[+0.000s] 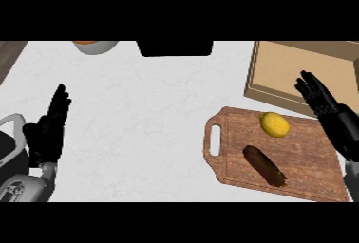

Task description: Pick the lemon from the cutting board and place it in the cardboard box

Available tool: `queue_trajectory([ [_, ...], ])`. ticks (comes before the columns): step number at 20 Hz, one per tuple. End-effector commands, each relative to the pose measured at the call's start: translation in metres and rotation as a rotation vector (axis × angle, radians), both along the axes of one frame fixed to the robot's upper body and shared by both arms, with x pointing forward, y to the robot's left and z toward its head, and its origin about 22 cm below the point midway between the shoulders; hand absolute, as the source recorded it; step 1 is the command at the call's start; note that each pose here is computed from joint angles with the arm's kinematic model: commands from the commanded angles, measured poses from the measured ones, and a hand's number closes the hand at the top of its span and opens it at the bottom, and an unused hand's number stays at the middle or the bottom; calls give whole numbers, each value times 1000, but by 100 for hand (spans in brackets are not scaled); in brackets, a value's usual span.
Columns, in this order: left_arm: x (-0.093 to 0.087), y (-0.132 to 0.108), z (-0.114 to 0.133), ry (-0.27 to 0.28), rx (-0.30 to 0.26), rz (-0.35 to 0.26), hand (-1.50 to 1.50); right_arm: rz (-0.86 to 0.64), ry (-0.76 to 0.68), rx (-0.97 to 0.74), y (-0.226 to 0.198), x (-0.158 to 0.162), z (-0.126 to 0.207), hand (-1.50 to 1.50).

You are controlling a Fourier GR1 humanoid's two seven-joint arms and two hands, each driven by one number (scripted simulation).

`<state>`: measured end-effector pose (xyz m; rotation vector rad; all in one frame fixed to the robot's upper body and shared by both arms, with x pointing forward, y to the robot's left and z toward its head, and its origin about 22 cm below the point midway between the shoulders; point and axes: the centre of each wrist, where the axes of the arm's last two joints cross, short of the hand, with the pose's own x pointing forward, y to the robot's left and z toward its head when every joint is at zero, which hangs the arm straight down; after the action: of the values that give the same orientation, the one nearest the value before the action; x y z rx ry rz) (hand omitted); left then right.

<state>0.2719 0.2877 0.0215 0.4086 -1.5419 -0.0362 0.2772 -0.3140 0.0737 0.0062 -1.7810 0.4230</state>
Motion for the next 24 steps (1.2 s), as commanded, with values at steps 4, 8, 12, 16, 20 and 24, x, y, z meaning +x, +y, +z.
queue_trajectory([
  [4, 13, -16, 36, -115, 125, -297, 0, 186, -262, 65, -37, 27, 99, -150],
  [8, 14, -32, 54, -145, 140, -510, 0, 143, -324, -223, -95, 27, 143, -150],
  [12, 23, -35, 48, -142, 134, -540, 0, 268, -400, -198, -127, 35, 124, -150],
  [16, 23, -31, 54, -156, 136, -569, 0, 357, -511, -387, -121, 39, 116, -150],
  [20, 22, -34, 44, -155, 141, -555, 0, 430, -535, -559, -117, 43, 124, -150],
  [24, 23, -19, 53, -164, 136, -556, 0, 487, -488, -832, -97, 43, 132, -150],
])
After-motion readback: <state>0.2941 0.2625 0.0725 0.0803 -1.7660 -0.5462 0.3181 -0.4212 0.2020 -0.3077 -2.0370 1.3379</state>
